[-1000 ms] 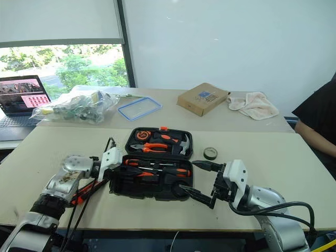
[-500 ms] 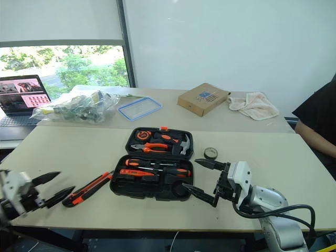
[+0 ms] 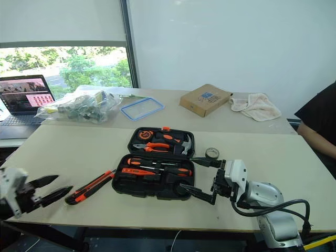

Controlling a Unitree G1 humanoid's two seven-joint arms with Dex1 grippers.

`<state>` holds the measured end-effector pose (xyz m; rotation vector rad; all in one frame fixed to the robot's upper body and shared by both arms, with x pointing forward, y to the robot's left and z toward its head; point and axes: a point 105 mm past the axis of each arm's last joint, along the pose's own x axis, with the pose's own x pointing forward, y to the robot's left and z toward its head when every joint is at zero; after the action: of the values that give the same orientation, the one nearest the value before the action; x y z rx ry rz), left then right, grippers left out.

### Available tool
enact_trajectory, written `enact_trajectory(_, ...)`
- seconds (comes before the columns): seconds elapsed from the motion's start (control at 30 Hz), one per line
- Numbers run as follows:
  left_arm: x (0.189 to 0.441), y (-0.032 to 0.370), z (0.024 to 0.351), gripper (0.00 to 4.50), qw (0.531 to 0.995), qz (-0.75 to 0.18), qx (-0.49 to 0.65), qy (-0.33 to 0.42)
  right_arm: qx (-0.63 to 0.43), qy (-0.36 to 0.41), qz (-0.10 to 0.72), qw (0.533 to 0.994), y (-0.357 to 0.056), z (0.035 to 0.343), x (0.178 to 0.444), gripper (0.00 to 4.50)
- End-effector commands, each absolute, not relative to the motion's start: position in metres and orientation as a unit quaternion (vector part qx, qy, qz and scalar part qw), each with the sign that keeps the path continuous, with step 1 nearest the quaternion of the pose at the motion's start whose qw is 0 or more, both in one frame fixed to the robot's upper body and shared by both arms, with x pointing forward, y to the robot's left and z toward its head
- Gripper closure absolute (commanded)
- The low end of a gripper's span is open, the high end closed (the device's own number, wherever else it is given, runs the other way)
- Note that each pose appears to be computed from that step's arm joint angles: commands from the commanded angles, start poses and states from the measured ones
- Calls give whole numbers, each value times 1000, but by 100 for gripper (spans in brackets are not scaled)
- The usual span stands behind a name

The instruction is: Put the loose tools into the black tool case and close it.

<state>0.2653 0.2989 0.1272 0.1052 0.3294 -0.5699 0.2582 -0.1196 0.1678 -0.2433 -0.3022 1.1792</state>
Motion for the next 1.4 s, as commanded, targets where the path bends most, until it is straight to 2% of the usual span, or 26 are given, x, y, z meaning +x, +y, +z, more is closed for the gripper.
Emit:
enact_trajectory(0.03, 275, 284, 121, 7, 933, -290, 85, 193, -114, -161, 555, 808, -117, 177, 257, 0)
enact_trajectory(0.23, 271, 271, 93, 7, 910, -322, 118, 232, -114, -161, 553, 810, -117, 177, 257, 0)
enact_trajectory(0.37, 268, 275, 83, 110, 907, -317, 129, 246, -115, -158, 551, 811, -118, 177, 256, 0)
enact_trajectory(0.4, 268, 277, 83, 160, 909, -313, 129, 245, -114, -157, 550, 812, -119, 177, 256, 0)
enact_trajectory(0.53, 270, 284, 94, 283, 913, -321, 119, 224, -114, -155, 549, 813, -119, 177, 256, 0)
enact_trajectory(0.7, 279, 281, 141, 287, 898, -396, 138, 134, -117, -150, 548, 815, -124, 177, 256, 0)
enact_trajectory(0.77, 278, 259, 163, 287, 869, -464, 137, 101, -120, -147, 545, 817, -127, 177, 256, 0)
enact_trajectory(0.87, 275, 217, 178, 287, 808, -563, 141, 99, -123, -142, 541, 820, -130, 177, 256, 0)
enact_trajectory(1.0, 283, 170, 171, 287, 735, -632, 218, 119, -121, -129, 538, 824, -135, 175, 253, 0)
enact_trajectory(1.1, 295, 154, 164, 287, 719, -637, 252, 118, -125, -122, 539, 824, -136, 172, 250, 0)
enact_trajectory(1.23, 308, 133, 136, 287, 676, -648, 325, 134, -136, -108, 527, 832, -143, 169, 243, 0)
enact_trajectory(1.4, 312, 129, 127, 287, 666, -658, 324, 136, -139, -105, 511, 842, -148, 169, 238, 0)
